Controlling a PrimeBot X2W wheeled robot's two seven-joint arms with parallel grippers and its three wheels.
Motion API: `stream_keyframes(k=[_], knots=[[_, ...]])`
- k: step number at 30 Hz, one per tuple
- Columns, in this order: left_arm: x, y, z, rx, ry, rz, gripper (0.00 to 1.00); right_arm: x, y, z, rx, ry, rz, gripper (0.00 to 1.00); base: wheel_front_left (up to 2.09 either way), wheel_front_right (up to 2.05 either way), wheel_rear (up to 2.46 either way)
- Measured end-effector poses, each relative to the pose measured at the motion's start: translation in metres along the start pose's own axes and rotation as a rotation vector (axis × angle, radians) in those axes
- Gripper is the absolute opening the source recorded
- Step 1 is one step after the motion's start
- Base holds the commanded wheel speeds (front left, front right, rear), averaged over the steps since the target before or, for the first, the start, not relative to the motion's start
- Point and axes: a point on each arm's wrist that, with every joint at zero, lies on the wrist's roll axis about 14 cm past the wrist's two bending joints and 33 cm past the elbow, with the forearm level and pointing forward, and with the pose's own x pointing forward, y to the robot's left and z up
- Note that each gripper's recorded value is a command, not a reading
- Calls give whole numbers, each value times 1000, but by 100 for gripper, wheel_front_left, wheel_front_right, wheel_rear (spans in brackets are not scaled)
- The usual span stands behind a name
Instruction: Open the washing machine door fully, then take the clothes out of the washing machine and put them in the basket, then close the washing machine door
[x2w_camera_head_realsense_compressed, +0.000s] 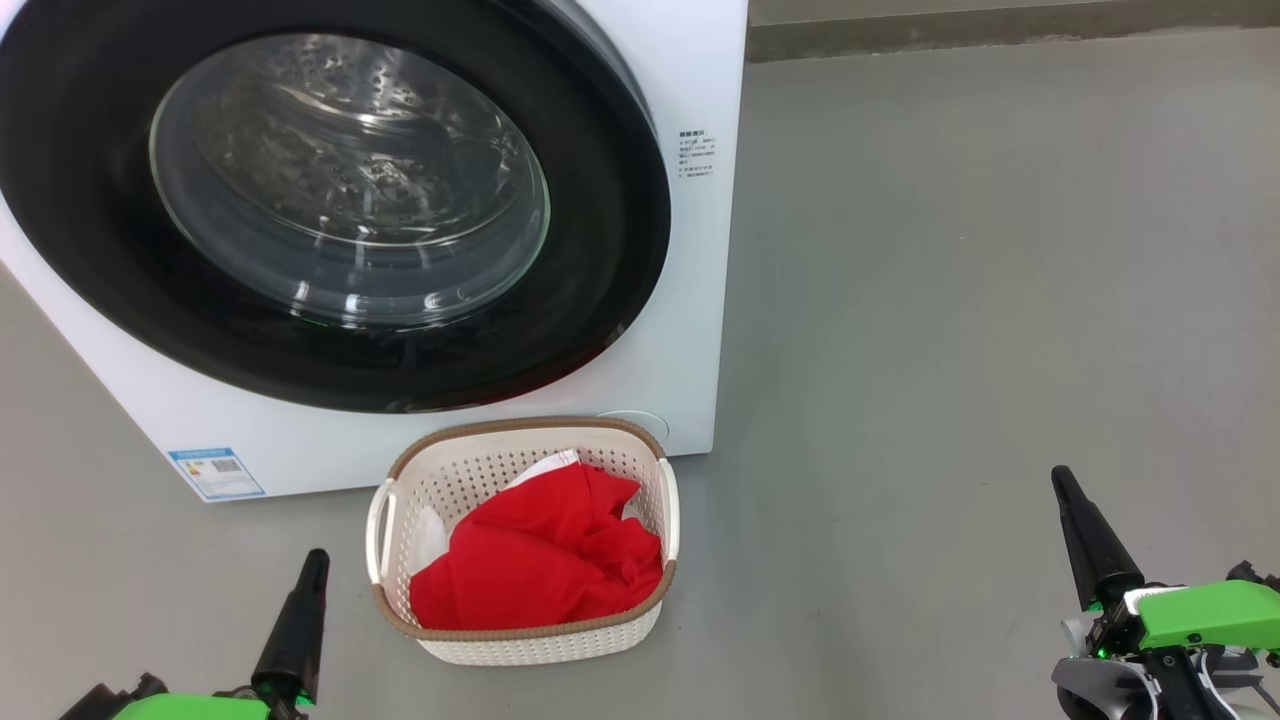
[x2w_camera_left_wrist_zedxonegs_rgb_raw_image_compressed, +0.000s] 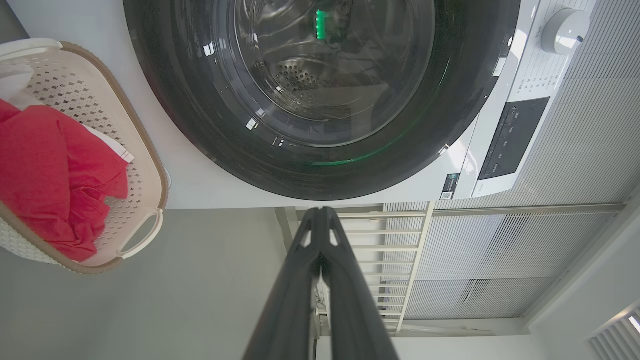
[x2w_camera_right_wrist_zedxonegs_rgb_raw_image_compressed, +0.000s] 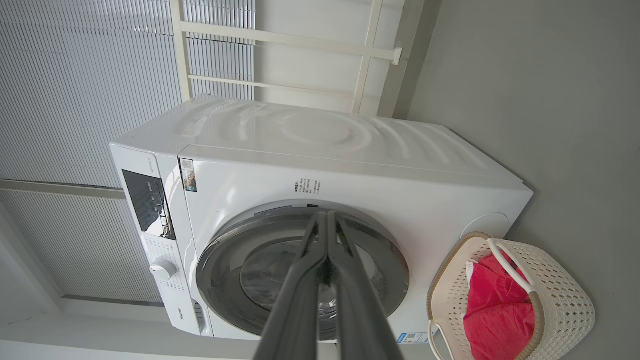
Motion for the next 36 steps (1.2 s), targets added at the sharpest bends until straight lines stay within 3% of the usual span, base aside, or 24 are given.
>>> stream_keyframes(k=[36], knots=[[0, 0, 0, 0, 0, 0, 0, 0, 0, 0, 0, 0, 0, 0, 0, 0, 0]])
